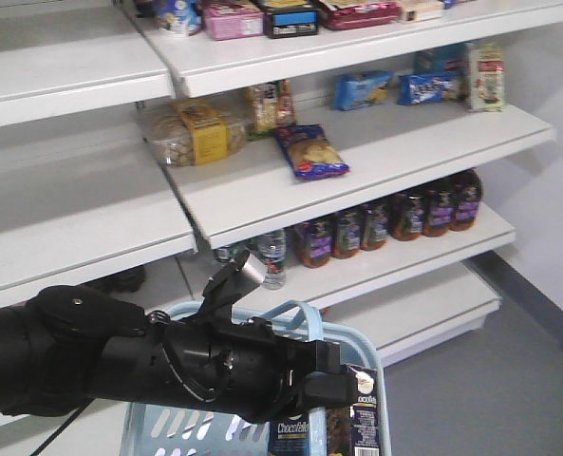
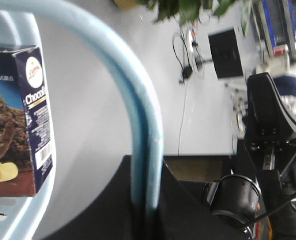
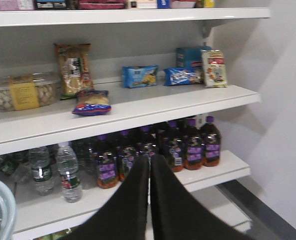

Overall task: Left arm holds basket, right arm returns cookies
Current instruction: 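Turn and drive up to the snack shelf holding the basket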

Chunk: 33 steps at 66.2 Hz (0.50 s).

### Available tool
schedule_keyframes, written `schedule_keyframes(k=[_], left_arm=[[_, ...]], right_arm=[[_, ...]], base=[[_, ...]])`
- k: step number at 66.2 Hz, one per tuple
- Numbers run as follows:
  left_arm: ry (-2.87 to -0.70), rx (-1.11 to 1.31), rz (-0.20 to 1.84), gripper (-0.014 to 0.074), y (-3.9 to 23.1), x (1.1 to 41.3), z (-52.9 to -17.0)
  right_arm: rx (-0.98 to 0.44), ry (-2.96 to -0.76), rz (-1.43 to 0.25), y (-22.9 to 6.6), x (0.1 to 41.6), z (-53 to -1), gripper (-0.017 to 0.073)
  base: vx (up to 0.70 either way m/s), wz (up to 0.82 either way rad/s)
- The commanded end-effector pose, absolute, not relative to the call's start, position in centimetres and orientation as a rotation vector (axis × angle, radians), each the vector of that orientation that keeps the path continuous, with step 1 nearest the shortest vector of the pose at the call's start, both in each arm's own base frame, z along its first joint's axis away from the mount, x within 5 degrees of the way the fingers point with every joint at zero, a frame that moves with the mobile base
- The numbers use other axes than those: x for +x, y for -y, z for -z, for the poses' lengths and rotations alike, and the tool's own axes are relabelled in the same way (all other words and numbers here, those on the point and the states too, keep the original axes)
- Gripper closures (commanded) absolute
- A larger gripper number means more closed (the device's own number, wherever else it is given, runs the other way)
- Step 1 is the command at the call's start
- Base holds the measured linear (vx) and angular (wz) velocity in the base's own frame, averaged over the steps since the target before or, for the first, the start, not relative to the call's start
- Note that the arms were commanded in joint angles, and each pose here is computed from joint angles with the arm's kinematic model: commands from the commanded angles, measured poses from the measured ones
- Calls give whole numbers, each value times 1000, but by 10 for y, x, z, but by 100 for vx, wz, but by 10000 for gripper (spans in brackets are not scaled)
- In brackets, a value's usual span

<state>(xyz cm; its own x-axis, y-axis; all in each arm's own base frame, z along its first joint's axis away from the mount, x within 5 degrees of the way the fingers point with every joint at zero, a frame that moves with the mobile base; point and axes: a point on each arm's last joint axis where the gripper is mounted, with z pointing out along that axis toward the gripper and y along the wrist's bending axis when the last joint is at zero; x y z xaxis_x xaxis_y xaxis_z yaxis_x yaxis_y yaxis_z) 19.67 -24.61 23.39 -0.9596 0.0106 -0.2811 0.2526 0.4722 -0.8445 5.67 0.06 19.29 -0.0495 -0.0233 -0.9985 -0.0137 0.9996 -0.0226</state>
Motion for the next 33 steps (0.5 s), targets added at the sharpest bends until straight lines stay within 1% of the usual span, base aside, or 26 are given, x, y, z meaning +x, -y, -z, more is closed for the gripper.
schedule_keyframes(k=[1, 14, 33], left_arm=[[-2391, 233, 1601, 600, 248, 193, -260], [-2391, 233, 1601, 600, 248, 193, -260], [-2391, 233, 1601, 600, 248, 193, -260]], right_arm=[[-40, -1532, 17, -1, 56, -201, 568], [-40, -1532, 17, -1, 56, -201, 568], [-40, -1532, 17, -1, 56, -201, 568]], base=[[18, 71], [16, 64], [13, 52]])
